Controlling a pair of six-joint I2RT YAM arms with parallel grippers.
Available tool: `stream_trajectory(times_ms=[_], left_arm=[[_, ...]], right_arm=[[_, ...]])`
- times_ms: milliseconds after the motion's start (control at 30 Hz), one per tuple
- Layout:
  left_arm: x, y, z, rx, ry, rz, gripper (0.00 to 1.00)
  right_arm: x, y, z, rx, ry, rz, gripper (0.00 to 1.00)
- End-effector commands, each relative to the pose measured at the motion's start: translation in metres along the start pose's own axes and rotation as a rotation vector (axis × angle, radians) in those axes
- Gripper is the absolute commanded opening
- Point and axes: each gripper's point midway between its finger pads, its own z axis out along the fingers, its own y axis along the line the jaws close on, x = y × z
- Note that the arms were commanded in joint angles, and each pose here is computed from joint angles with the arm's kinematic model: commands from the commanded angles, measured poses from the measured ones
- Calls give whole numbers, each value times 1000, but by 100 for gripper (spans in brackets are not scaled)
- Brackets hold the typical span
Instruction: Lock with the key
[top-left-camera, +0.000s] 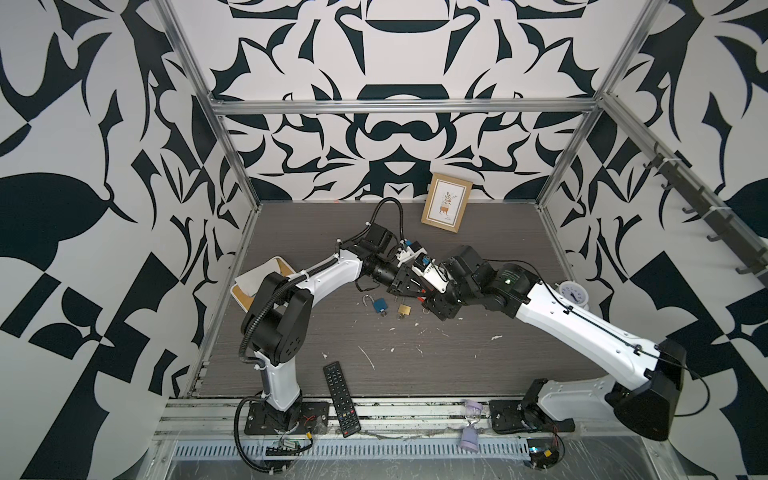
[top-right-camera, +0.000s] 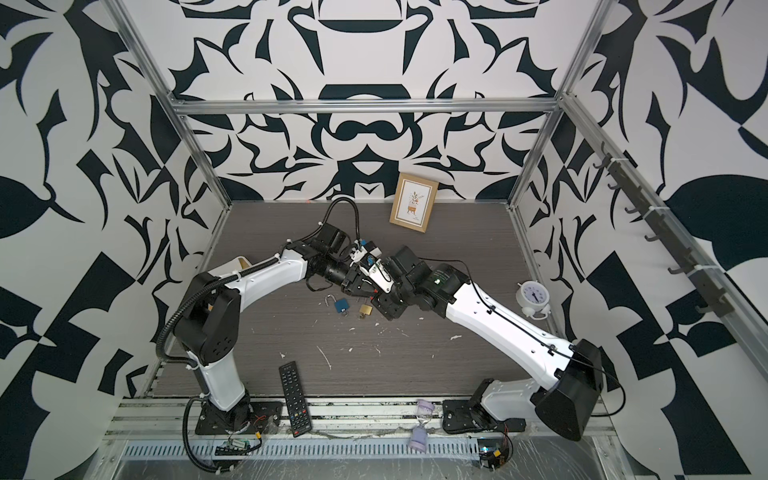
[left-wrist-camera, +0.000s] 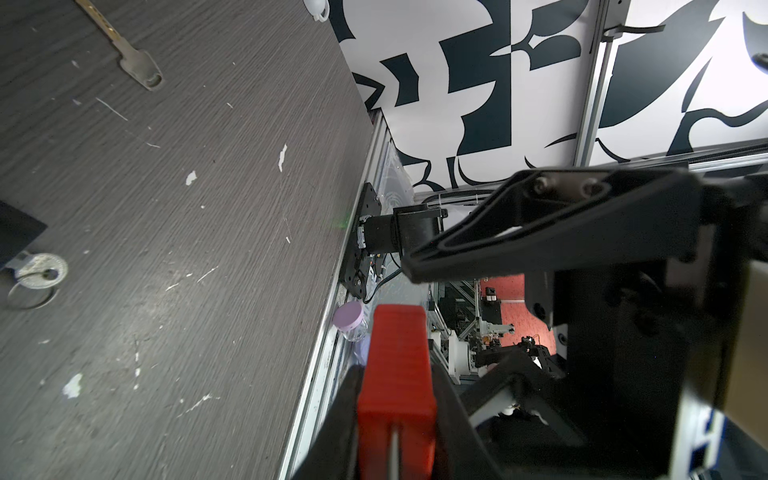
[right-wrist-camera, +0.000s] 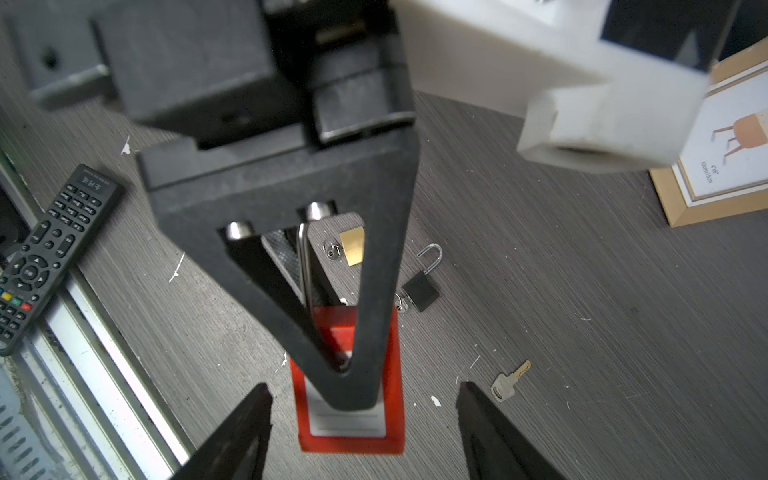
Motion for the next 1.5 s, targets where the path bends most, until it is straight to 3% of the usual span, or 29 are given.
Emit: stream_trajectory(times_ms=[0,1033,1167,1200,1233,1267,1300,1333,1367,1400,1467], left_arm=[[0,-9,0,31,13,13,0],[-4,-13,1,42,4,10,0],[-6,-12,0,38,-3,3,0],[-8,-11,-1,37,-7,-1,0],[-9,-10,-2,34,-14,-3,0],[-11,-9,-4,32,-22,-9,0],[-14,-8,-6,29,-32,-11,16],[-18,-4,-10,11,-52,-17,42],[-21,0,-14,-9,-74,-22,58],[-25,4,-19,-33,-102,-29,96],[-33,14,-33,-82,-157,-52,99]], right_arm=[[-19,-2,-11,18,-71,-9,71],[-6,10,16,-48,-9,18,38],[-6,10,19,-46,-9,26,18],[-6,10,20,-46,-10,28,6],[-7,8,21,-40,-12,30,0],[-7,8,22,-36,-12,32,0],[-7,6,24,-25,-10,36,0],[-6,5,25,-15,-11,42,0],[-4,3,27,-8,-9,46,0],[-3,1,30,5,-9,52,0],[2,-7,34,52,0,84,0]])
